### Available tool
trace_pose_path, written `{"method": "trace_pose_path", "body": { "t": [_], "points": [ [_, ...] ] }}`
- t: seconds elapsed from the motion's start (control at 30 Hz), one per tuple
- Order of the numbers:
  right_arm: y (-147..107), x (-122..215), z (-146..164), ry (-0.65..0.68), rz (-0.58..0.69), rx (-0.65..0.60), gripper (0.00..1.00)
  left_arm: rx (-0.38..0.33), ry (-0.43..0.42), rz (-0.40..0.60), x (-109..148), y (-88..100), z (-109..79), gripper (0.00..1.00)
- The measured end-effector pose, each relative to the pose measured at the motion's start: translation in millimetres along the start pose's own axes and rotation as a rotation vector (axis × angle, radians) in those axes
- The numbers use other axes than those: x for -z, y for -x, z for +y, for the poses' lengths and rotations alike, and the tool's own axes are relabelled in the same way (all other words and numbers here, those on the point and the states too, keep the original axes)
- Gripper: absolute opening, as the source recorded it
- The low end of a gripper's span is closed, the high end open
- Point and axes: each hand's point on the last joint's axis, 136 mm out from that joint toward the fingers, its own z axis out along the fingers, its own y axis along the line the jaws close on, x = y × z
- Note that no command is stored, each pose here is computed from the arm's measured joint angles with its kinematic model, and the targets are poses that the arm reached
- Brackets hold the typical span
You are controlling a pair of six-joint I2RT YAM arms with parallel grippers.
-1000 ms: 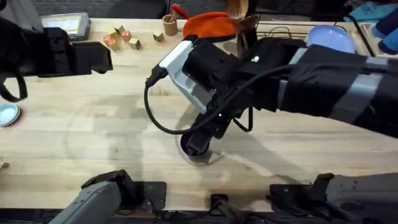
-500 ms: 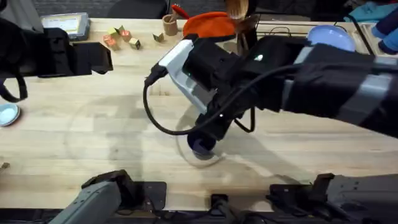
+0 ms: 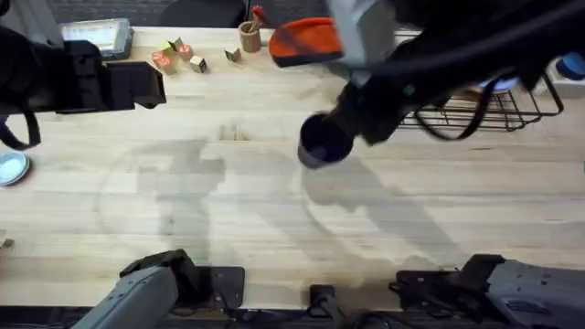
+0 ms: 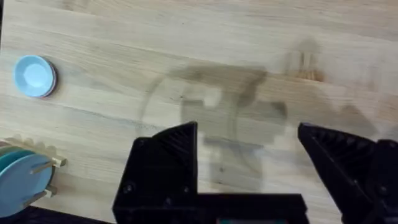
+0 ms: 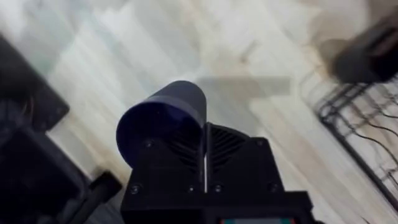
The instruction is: Pick up the cup on the table and put them onto the rack.
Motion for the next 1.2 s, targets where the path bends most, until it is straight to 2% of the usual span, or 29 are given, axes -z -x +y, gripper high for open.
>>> {"method": "trace_pose_path", "body": {
  "t": [0.03,0.23,0.47,0.5,0.8,0.97,1.2],
  "points": [
    [8,13,-22,-0.039,-0.043,-0.055,0.032,0.000,0.000,-0.002,0,0.4,0.0,0.993],
    [20,47,-76,-0.137,-0.140,-0.185,0.032,0.000,0.000,-0.002,0,0.6,0.0,0.993],
    [9,77,-144,-0.265,-0.199,-0.354,0.032,0.000,0.000,-0.002,0,0.6,0.1,0.993],
    [1,85,-169,-0.317,-0.215,-0.416,0.031,0.000,0.000,-0.002,0,0.6,0.0,0.993],
    [1,112,-227,-0.448,-0.340,-0.510,0.031,0.000,0.000,-0.002,0,0.6,0.0,0.993],
    [1,102,-240,-0.456,-0.321,-0.521,0.030,0.000,0.000,-0.002,0,0.4,0.0,0.996],
    [-6,50,-258,-0.413,-0.196,-0.534,0.031,0.000,0.000,-0.001,0,0.2,0.0,0.993]
  ]
}}
